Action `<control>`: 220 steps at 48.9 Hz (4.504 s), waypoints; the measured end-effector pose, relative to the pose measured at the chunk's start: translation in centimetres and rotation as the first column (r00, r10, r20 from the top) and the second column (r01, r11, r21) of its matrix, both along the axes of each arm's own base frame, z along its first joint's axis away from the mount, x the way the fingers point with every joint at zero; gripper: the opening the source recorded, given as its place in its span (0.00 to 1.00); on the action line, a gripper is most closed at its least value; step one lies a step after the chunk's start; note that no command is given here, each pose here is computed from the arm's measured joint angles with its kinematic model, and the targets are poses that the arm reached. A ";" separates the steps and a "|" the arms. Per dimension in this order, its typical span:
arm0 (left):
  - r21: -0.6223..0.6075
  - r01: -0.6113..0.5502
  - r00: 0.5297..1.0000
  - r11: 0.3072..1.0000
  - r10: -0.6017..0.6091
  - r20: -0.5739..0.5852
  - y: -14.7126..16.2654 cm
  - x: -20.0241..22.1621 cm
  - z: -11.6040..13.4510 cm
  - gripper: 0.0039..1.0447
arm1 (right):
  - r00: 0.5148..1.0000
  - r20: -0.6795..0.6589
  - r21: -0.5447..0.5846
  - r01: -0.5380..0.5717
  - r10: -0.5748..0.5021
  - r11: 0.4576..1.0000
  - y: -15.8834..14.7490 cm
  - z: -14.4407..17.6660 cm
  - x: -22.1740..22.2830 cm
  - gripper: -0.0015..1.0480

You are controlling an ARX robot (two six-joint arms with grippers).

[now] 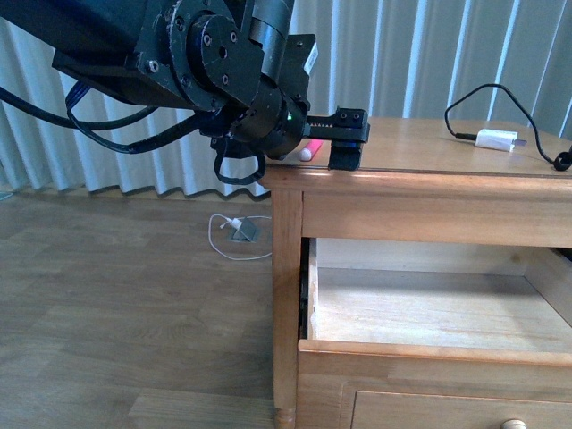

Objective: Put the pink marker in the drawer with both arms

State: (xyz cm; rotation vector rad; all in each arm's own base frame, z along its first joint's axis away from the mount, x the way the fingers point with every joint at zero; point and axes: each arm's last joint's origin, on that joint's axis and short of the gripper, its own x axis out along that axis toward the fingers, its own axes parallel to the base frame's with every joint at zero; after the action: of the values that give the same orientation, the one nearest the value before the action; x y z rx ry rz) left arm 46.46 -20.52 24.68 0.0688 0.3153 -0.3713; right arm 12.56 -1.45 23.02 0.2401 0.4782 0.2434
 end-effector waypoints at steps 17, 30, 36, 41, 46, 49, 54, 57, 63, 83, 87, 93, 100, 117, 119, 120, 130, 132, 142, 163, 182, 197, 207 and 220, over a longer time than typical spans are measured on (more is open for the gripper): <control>0.007 0.009 1.000 1.000 -0.009 -0.009 -0.8 0.2 0.0 0.95 | 1.000 0.000 0.000 0.000 0.000 1.000 0.0 0.0 0.0 0.92; 0.011 0.007 1.000 1.000 -0.007 -0.013 -1.2 0.5 0.1 0.95 | 1.000 0.000 0.000 0.000 0.000 1.000 0.0 0.0 0.0 0.92; 0.021 -0.004 1.000 1.000 0.004 -0.021 -1.4 0.6 0.1 0.86 | 1.000 0.000 0.000 0.000 0.000 1.000 0.0 0.0 0.0 0.92; 0.032 -0.017 1.000 0.999 0.018 -0.025 -1.4 0.7 0.0 0.69 | 1.000 0.000 0.000 0.000 0.000 1.000 0.0 0.0 0.0 0.92; 0.036 -0.025 0.999 0.999 0.026 -0.029 -1.4 0.8 0.0 0.54 | 1.000 0.000 0.000 0.000 0.000 1.000 0.0 0.0 0.0 0.92; 0.037 -0.027 0.999 0.999 0.028 -0.029 -1.3 0.8 0.0 0.42 | 1.000 0.000 0.000 0.000 0.000 1.000 0.0 0.0 0.0 0.92; 0.037 -0.030 0.999 0.999 0.031 -0.029 -1.3 0.8 0.0 0.26 | 1.000 0.000 0.000 0.000 0.000 1.000 0.0 0.0 0.0 0.92; 0.036 -0.034 0.999 0.999 0.035 -0.027 -1.1 0.9 0.0 0.18 | 1.000 0.000 0.000 0.000 0.000 1.000 0.0 0.0 0.0 0.92; 0.011 -0.031 1.000 0.999 0.031 -0.003 -0.8 1.0 -0.3 0.14 | 1.000 0.000 0.000 0.000 0.000 1.000 0.0 0.0 0.0 0.92; -0.059 0.375 0.926 0.925 -0.372 0.062 2.8 -2.9 0.7 0.14 | 1.000 0.000 0.000 0.000 0.000 1.000 0.0 0.0 0.0 0.92; -0.048 0.448 0.893 0.893 -0.445 0.073 3.2 -4.1 1.3 0.14 | 1.000 0.000 0.000 0.000 0.000 1.000 0.0 0.0 0.0 0.92; -0.023 0.572 0.819 0.820 -0.569 0.071 3.8 -6.4 1.7 0.14 | 1.000 0.000 0.000 0.000 0.000 1.000 0.0 0.0 0.0 0.92; -0.009 0.627 0.779 0.779 -0.626 0.040 3.8 -7.4 0.7 0.14 | 1.000 0.000 0.000 0.000 0.000 1.000 0.0 0.0 0.0 0.92; 0.022 0.629 0.777 0.777 -0.629 -0.027 0.0 -7.4 -3.6 0.14 | 1.000 0.000 0.000 0.000 0.000 1.000 0.0 0.0 0.0 0.92; 0.024 0.630 0.777 0.777 -0.629 -0.038 -0.4 -7.5 -4.0 0.14 | 1.000 0.000 0.000 0.000 0.000 1.000 0.0 0.0 0.0 0.92; 0.024 0.631 0.775 0.775 -0.630 -0.040 -0.5 -7.5 -4.1 0.14 | 1.000 0.000 0.000 0.000 0.000 1.000 0.0 0.0 0.0 0.92; 0.031 0.628 0.778 0.778 -0.625 -0.061 -1.2 -7.7 -4.7 0.23 | 1.000 0.000 0.000 0.000 0.000 1.000 0.0 0.0 0.0 0.92; 0.047 0.613 0.790 0.789 -0.610 -0.055 -1.3 -7.7 -4.7 0.32 | 1.000 0.000 0.000 0.000 0.000 1.000 0.0 0.0 0.0 0.92; 0.099 0.450 0.890 0.887 -0.455 0.024 -1.1 -7.3 -4.2 0.65 | 1.000 0.000 0.000 0.000 0.000 1.000 0.0 0.0 0.0 0.92; 0.056 0.017 0.992 0.998 -0.024 0.124 6.7 -10.7 0.6 0.95 | 1.000 0.000 0.000 0.000 0.000 1.000 0.0 0.0 0.0 0.92; -0.106 -0.231 0.940 0.967 0.250 0.233 17.1 -24.1 3.7 0.95 | 1.000 0.000 0.000 0.000 0.000 1.000 0.0 0.0 0.0 0.92; -0.212 -0.434 0.878 0.876 0.464 0.117 20.8 -31.5 -2.1 0.95 | 1.000 0.000 0.000 0.000 0.000 1.000 0.0 0.0 0.0 0.92; -0.189 -0.355 0.885 0.916 0.394 0.247 20.6 -31.8 -2.6 0.78 | 1.000 0.000 0.000 0.000 0.000 1.000 0.0 0.0 0.0 0.92; -0.138 -0.347 0.885 0.928 0.372 0.281 20.5 -33.2 -4.9 0.31 | 1.000 0.000 0.000 0.000 0.000 1.000 0.0 0.0 0.0 0.92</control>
State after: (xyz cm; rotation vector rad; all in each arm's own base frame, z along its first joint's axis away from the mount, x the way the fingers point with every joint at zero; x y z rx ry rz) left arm 13.27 0.00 19.78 -0.0170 0.0036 0.0004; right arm 12.56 -1.45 23.02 0.2401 0.4782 0.2434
